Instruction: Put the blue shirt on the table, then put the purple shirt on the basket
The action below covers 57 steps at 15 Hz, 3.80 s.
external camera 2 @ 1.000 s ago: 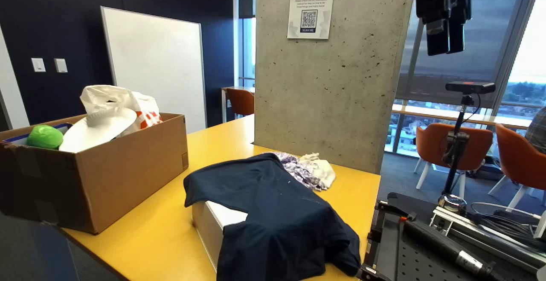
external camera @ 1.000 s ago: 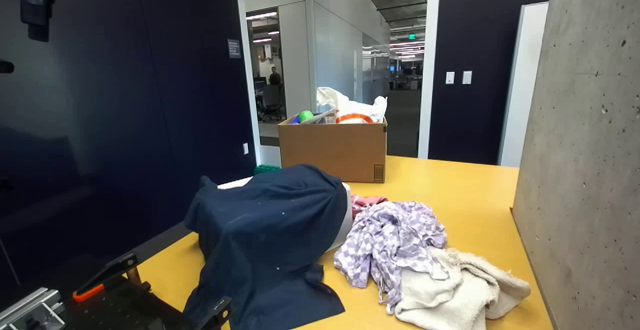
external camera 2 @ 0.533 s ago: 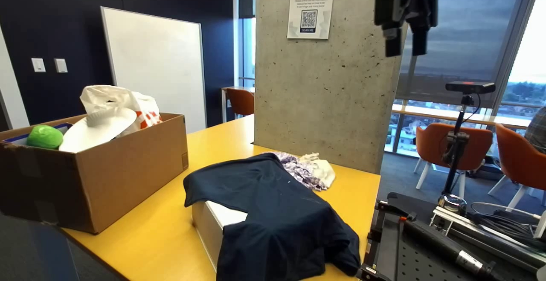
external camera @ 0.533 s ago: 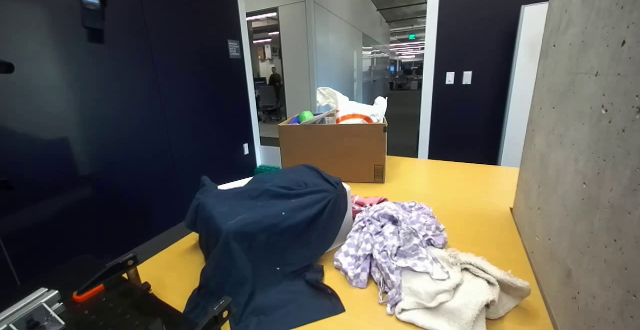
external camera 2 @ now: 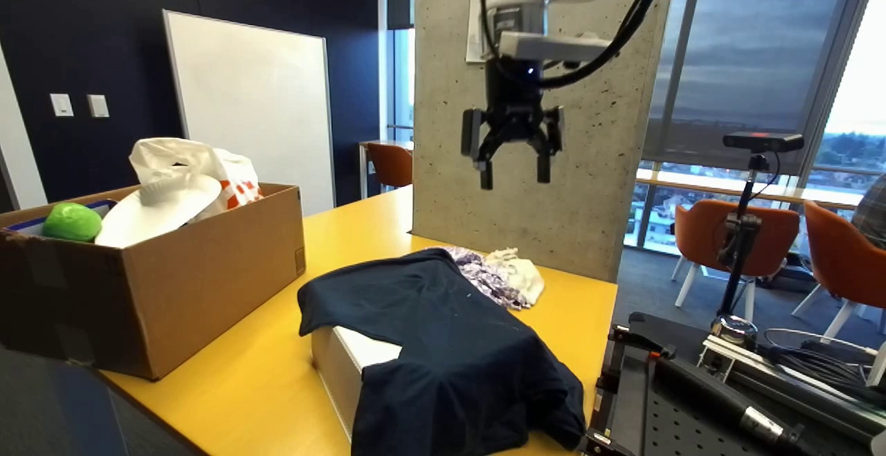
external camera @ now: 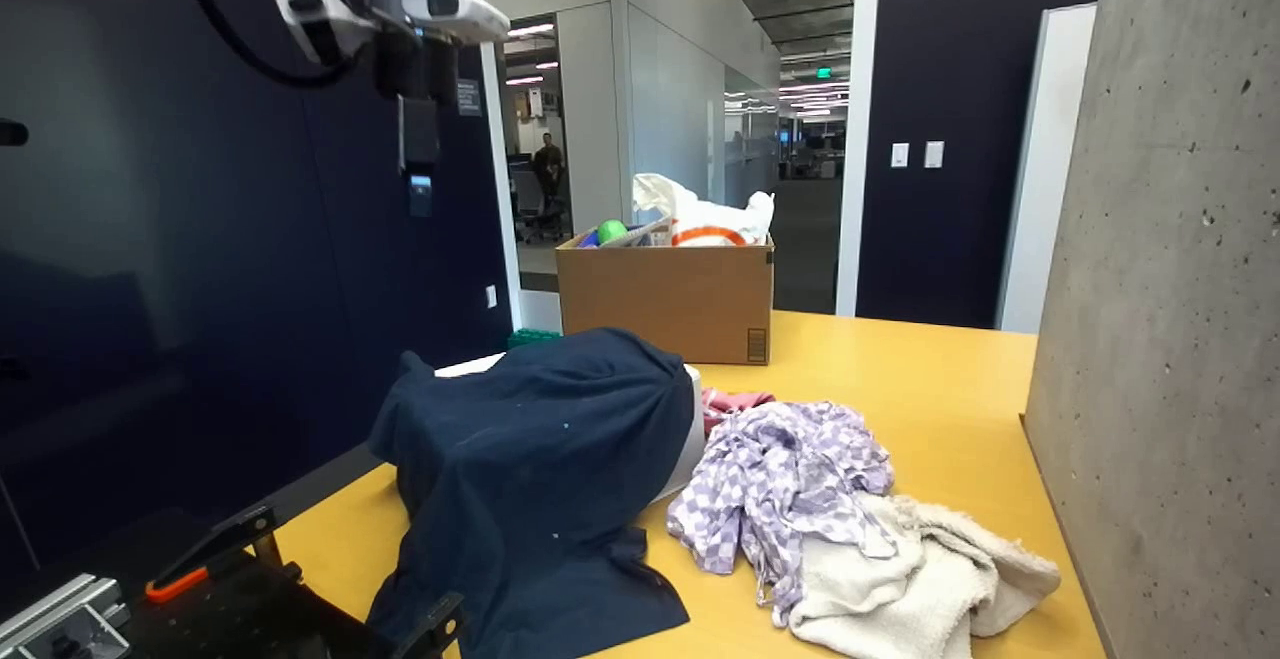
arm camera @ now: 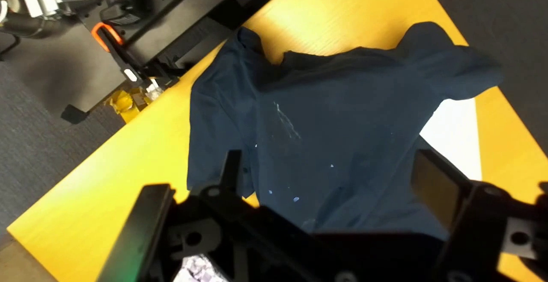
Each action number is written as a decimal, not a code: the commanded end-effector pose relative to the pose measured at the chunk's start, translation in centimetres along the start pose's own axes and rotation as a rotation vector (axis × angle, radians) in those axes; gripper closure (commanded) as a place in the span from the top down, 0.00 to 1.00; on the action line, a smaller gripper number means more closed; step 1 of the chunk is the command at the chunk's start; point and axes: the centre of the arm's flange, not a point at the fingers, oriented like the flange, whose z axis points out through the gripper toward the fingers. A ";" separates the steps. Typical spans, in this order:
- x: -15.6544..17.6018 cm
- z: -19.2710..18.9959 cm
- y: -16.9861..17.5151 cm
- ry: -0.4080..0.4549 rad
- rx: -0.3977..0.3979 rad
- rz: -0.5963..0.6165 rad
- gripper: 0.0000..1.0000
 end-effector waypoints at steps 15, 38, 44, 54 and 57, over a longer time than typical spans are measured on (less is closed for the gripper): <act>10.5 18.8 -10.7 0.118 0.024 0.052 1.00; 12.9 9.4 -9.9 0.250 0.055 0.161 0.01; 16.0 -4.6 -6.1 0.408 0.079 0.243 0.01; 19.5 -11.8 9.9 0.511 0.053 0.456 0.01; 20.9 -11.0 15.0 0.496 0.049 0.533 0.01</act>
